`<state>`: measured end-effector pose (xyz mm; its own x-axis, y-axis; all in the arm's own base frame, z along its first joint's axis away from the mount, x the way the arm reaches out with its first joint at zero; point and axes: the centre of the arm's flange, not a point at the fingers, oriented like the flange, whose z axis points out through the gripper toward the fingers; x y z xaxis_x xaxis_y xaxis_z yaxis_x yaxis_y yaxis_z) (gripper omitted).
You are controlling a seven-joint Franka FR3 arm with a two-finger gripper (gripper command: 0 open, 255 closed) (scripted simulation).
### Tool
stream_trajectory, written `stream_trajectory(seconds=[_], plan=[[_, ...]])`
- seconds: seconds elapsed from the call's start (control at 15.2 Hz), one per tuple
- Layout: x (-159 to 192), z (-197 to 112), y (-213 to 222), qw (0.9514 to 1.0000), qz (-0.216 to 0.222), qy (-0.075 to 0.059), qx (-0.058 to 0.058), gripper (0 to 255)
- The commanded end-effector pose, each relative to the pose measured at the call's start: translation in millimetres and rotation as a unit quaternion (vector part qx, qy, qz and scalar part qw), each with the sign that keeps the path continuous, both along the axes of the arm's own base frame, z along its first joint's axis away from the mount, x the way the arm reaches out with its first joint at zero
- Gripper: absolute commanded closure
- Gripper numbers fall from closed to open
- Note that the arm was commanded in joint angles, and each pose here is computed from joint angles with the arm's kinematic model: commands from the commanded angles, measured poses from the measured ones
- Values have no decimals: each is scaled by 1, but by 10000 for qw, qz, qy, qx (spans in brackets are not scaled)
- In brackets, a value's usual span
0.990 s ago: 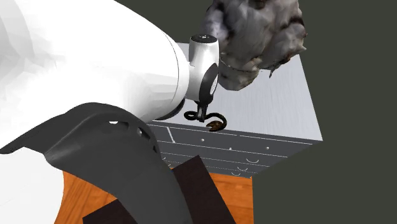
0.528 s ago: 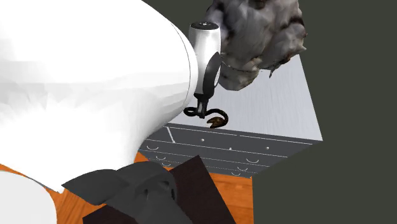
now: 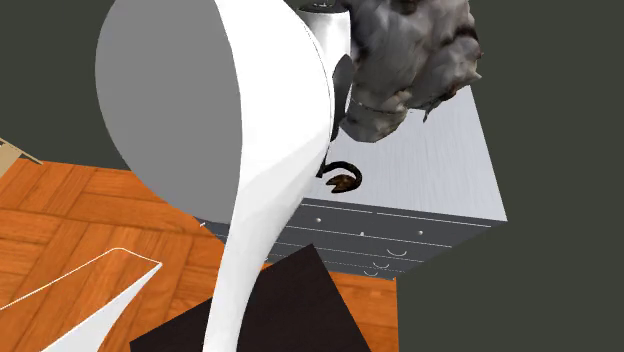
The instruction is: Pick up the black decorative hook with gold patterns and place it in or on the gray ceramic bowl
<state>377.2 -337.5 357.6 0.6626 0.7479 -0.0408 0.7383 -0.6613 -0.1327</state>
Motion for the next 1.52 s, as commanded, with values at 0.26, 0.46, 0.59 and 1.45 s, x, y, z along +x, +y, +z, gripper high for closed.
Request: stream_trajectory(seconds=[0.26,0.46,0.59,1.45], plan=[[-1,31,1,10000,0,2,0,255],[-1,47,1,10000,0,2,0,255],[-1,57,1,10000,0,2,0,255],[113,70,91,10000,0,2,0,255]])
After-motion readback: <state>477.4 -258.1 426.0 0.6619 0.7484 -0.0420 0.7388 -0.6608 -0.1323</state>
